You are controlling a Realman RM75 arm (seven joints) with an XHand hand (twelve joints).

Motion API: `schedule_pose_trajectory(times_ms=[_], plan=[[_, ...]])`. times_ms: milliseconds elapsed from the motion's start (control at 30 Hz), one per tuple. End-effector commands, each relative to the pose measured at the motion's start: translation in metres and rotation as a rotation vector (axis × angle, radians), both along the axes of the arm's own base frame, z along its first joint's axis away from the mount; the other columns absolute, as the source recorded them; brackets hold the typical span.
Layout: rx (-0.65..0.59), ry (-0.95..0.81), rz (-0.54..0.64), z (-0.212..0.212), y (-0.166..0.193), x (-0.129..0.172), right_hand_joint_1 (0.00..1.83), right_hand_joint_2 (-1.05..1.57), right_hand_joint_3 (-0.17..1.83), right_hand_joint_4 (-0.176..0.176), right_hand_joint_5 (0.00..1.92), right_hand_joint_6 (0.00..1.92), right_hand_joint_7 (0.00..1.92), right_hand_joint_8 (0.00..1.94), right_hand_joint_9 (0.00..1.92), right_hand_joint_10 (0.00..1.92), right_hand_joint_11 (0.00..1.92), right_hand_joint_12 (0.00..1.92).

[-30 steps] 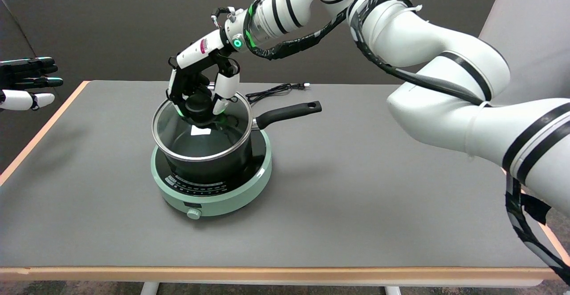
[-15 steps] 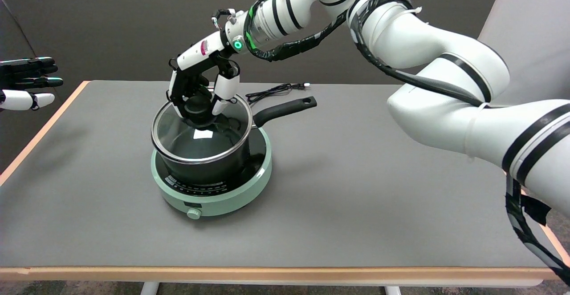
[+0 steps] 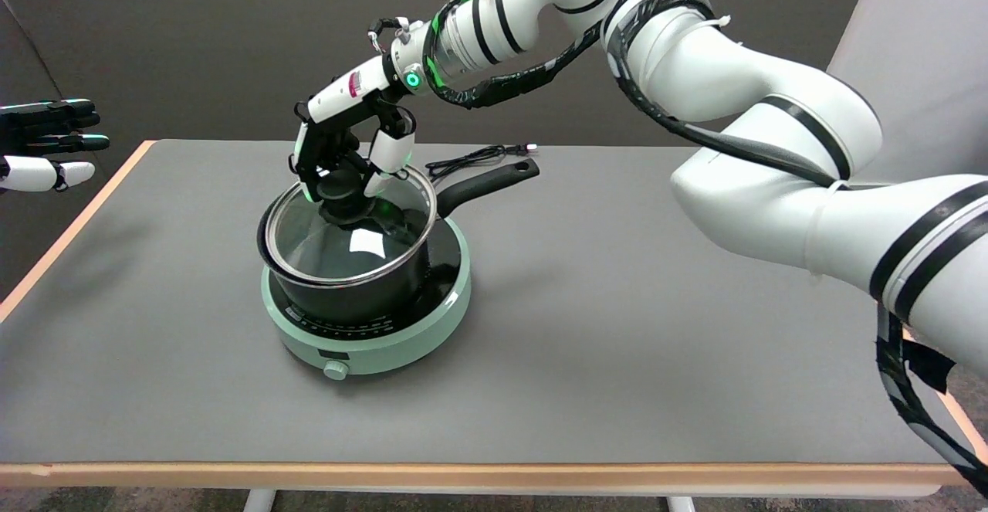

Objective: Place the pot lid onto the pot.

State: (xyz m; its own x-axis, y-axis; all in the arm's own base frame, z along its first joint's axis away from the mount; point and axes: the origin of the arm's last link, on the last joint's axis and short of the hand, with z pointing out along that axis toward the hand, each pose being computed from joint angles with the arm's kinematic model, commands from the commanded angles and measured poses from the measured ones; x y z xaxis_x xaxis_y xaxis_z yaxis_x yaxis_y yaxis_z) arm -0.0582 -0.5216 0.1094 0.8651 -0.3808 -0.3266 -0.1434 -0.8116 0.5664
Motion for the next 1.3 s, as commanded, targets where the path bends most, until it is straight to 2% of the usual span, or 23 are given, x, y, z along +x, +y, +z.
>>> schedule_pose_trajectory(times_ms=[33,167,433,467,500,533,667,833,1300], plan=[[-0.012,-0.012,0.006,0.000,-0.002,0.000,1.11,0.76,0.91,0.095,0.66,0.46,0.81,0.73,0.74,1.33,0.17,1.92],[-0.017,-0.018,0.006,0.001,-0.002,-0.001,1.05,0.73,0.90,0.096,0.68,0.41,0.85,0.65,0.77,1.33,0.06,1.92],[-0.019,-0.027,0.004,0.001,-0.002,-0.002,1.00,0.72,0.87,0.082,0.69,0.37,0.87,0.60,0.77,1.33,0.00,1.92],[-0.026,0.201,0.013,-0.011,0.005,0.021,1.00,0.71,0.87,0.081,0.69,0.37,0.87,0.60,0.77,1.33,0.00,1.92],[-0.014,0.049,0.007,-0.004,0.000,0.005,1.00,0.71,0.86,0.080,0.69,0.37,0.87,0.60,0.77,1.32,0.00,1.92],[-0.021,-0.029,0.008,0.001,-0.003,-0.003,1.01,0.71,0.86,0.079,0.69,0.37,0.88,0.59,0.77,1.32,0.00,1.92],[-0.027,-0.033,0.011,0.002,-0.003,-0.003,1.01,0.69,0.86,0.070,0.68,0.35,0.87,0.60,0.76,1.33,0.00,1.88],[-0.041,-0.033,0.027,0.004,-0.005,-0.003,1.03,0.65,0.85,0.037,0.62,0.27,0.81,0.52,0.69,1.24,0.00,1.70],[-0.076,-0.004,0.052,0.017,-0.010,-0.011,1.05,0.63,0.86,0.033,0.59,0.24,0.81,0.42,0.69,1.12,0.00,1.65]])
